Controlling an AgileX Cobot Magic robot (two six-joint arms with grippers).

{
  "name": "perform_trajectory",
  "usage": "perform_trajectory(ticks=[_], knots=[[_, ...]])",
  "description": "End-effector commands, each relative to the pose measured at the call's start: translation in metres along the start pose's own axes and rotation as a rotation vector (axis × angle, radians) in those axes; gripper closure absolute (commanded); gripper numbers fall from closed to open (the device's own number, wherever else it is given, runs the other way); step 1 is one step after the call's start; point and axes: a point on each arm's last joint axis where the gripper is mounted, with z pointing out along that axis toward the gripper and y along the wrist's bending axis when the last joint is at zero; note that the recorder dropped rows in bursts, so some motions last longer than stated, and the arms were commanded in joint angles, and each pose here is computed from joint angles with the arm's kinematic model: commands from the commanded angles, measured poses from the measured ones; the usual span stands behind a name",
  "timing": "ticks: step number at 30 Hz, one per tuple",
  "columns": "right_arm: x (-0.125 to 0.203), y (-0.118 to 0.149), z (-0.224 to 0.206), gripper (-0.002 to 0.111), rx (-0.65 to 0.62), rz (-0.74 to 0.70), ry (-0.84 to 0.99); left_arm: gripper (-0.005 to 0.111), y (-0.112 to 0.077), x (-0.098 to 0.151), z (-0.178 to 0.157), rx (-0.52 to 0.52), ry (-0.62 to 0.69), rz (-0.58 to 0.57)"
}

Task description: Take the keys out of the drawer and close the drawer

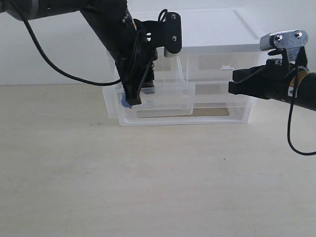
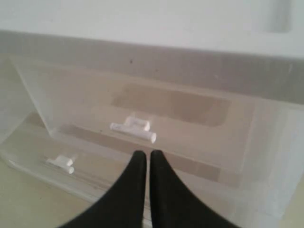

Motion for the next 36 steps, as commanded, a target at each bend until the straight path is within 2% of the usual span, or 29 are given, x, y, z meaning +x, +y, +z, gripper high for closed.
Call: perform_trajectory(ticks=[1, 5, 9, 14, 19, 21, 23, 26, 28, 30, 36], knots=[[-0.002, 0.000, 0.000, 0.107, -0.002, -0.004, -0.004, 0.090, -0.011, -0.004, -0.006, 0.100, -0.007, 0.030], [-0.001, 0.000, 0.000, 0.107, -0.001, -0.004, -0.002, 0.102, -0.012, -0.001, -0.006, 0.116, 0.018, 0.039], [-0.001, 0.000, 0.000, 0.107, -0.001, -0.004, -0.002, 0.102, -0.017, 0.001, -0.007, 0.172, 0.045, 0.081], [-0.001, 0.000, 0.000, 0.107, -0.001, -0.004, -0.002, 0.102, -0.019, 0.001, -0.007, 0.197, 0.041, 0.075], [-0.001, 0.000, 0.000, 0.107, -0.001, -0.004, -0.002, 0.102, -0.012, -0.003, -0.006, 0.107, -0.001, 0.070], [-0.001, 0.000, 0.000, 0.107, -0.001, -0.004, -0.002, 0.102, -0.006, -0.005, -0.007, 0.048, -0.022, 0.072], [-0.001, 0.000, 0.000, 0.107, -0.001, -0.004, -0.002, 0.102, 0.002, -0.007, -0.009, -0.041, -0.044, 0.024], [-0.001, 0.000, 0.000, 0.107, -0.001, -0.004, -0.002, 0.090, 0.008, -0.003, -0.008, -0.105, 0.005, 0.002], [-0.001, 0.000, 0.000, 0.107, -0.001, -0.004, -0.002, 0.077, 0.004, 0.001, -0.004, -0.051, 0.054, -0.026], [-0.001, 0.000, 0.000, 0.107, -0.001, -0.004, -0.002, 0.069, 0.003, 0.009, 0.003, 0.009, 0.104, -0.055], [-0.001, 0.000, 0.000, 0.107, -0.001, -0.004, -0.002, 0.064, 0.010, 0.018, 0.024, 0.030, 0.123, -0.118]])
